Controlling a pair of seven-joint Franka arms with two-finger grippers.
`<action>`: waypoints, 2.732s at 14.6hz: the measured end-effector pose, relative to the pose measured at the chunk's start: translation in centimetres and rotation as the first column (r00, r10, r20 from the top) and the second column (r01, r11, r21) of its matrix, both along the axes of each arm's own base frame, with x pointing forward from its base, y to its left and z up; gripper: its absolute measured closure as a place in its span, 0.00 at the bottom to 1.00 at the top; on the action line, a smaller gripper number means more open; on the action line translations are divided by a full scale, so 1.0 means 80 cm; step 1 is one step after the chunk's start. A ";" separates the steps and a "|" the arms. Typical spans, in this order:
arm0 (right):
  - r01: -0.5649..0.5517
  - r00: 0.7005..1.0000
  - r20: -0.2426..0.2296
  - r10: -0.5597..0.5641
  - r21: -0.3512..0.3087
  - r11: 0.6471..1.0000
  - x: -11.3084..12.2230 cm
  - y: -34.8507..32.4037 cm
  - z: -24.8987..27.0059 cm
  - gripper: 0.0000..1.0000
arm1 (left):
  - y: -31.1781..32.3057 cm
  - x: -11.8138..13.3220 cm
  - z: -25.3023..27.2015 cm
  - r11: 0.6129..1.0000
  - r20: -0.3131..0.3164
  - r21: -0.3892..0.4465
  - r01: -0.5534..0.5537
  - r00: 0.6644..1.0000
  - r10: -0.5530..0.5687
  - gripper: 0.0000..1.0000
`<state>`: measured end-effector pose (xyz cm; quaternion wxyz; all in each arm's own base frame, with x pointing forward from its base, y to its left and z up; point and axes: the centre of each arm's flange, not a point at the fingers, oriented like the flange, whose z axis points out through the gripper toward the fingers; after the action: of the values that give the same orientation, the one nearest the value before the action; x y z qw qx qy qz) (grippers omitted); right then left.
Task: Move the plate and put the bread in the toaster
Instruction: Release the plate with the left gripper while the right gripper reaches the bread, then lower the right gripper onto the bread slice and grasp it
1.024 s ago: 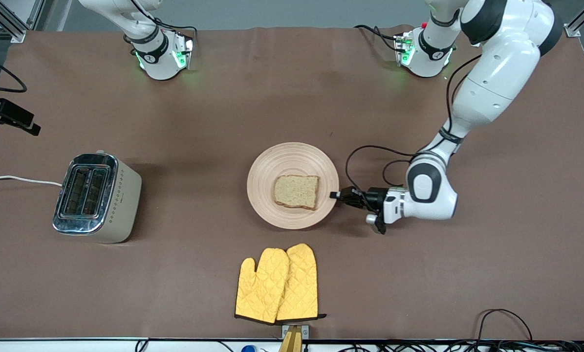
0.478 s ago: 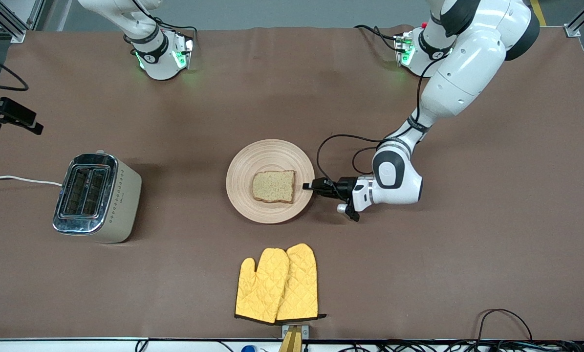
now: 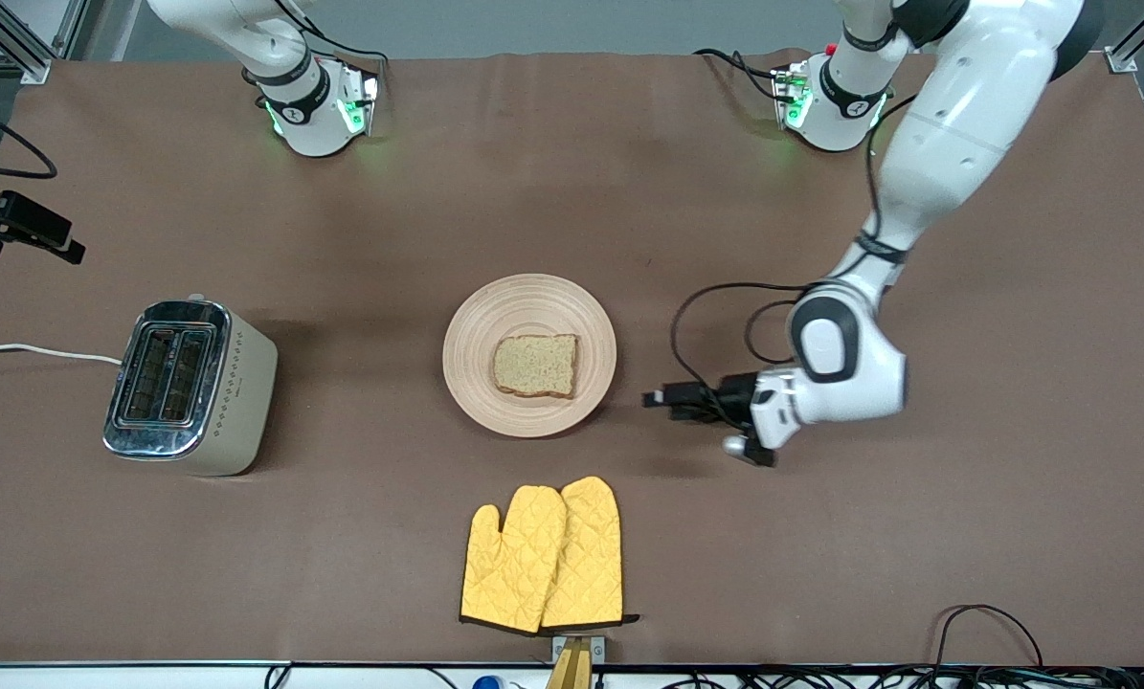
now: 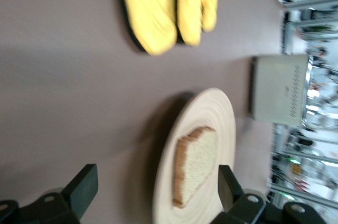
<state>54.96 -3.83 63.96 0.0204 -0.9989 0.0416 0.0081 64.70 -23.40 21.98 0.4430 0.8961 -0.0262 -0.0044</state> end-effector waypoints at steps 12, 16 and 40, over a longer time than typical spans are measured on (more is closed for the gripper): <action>-0.029 0.999 0.016 0.029 0.034 0.999 0.038 0.336 -0.180 0.00 | 0.229 0.026 0.281 0.807 0.002 0.590 0.042 0.999 -0.053 0.00; -0.008 0.999 0.032 0.006 0.072 0.997 0.052 0.422 -0.291 0.00 | 0.224 -0.007 0.364 0.711 -0.036 0.703 0.026 0.999 -0.001 0.00; 0.085 0.996 0.037 -0.086 0.028 0.996 -0.011 0.530 -0.537 0.59 | 0.200 -0.139 0.522 0.584 -0.066 0.812 0.005 0.994 0.084 0.00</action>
<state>54.08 38.61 20.97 0.0348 -0.9958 0.0837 -0.0113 53.56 -7.42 63.75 -0.0132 0.9985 0.0203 -0.0497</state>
